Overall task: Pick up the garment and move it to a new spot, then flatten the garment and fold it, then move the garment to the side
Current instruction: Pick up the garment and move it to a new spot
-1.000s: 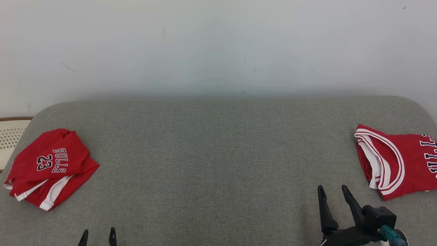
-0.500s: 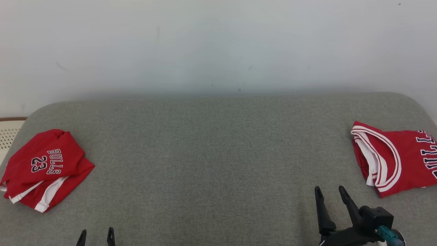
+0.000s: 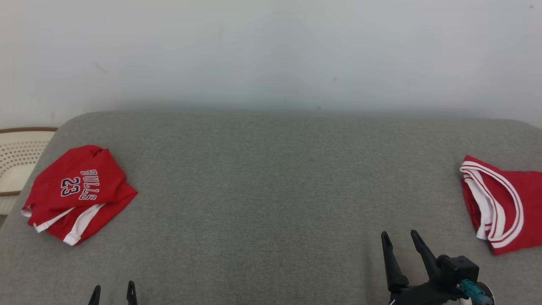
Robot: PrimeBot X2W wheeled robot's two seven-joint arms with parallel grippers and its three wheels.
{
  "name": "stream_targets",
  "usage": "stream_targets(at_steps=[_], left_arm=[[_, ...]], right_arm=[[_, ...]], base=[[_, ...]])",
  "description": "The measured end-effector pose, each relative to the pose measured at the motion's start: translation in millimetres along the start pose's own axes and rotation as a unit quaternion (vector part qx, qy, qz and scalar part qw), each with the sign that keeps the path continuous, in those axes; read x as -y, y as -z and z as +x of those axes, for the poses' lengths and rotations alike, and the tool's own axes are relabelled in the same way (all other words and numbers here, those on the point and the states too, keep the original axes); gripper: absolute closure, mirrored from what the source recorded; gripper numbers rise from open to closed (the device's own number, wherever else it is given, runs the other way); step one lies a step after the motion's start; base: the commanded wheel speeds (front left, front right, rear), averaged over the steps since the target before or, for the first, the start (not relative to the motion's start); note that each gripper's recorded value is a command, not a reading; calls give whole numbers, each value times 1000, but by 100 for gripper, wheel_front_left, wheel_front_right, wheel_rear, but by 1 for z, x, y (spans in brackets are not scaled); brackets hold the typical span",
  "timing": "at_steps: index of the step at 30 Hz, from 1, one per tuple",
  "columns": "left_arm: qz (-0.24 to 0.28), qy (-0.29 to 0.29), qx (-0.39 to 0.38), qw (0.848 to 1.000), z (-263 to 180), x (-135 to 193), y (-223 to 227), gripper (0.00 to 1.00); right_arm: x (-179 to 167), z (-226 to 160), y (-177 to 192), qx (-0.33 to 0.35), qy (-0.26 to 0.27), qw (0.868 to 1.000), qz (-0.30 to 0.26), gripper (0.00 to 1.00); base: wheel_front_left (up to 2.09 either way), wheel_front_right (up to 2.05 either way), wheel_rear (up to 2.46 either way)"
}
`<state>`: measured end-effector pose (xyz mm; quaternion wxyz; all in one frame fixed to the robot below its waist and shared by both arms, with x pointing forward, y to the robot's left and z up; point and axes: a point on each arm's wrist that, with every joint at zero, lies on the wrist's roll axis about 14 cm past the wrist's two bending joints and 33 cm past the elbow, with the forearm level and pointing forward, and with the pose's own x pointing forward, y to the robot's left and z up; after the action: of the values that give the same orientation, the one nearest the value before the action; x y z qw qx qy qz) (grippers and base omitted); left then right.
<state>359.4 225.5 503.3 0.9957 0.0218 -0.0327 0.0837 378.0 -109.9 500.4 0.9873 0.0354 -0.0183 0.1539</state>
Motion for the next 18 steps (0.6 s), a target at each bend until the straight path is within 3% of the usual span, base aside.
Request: stream_targets(at_steps=[18], left_arm=[[10,-135,-19,991,-48,-84,10,0]], right_arm=[[-77,36,7,-9,-121,993,9,0]], base=[[0,0,0]])
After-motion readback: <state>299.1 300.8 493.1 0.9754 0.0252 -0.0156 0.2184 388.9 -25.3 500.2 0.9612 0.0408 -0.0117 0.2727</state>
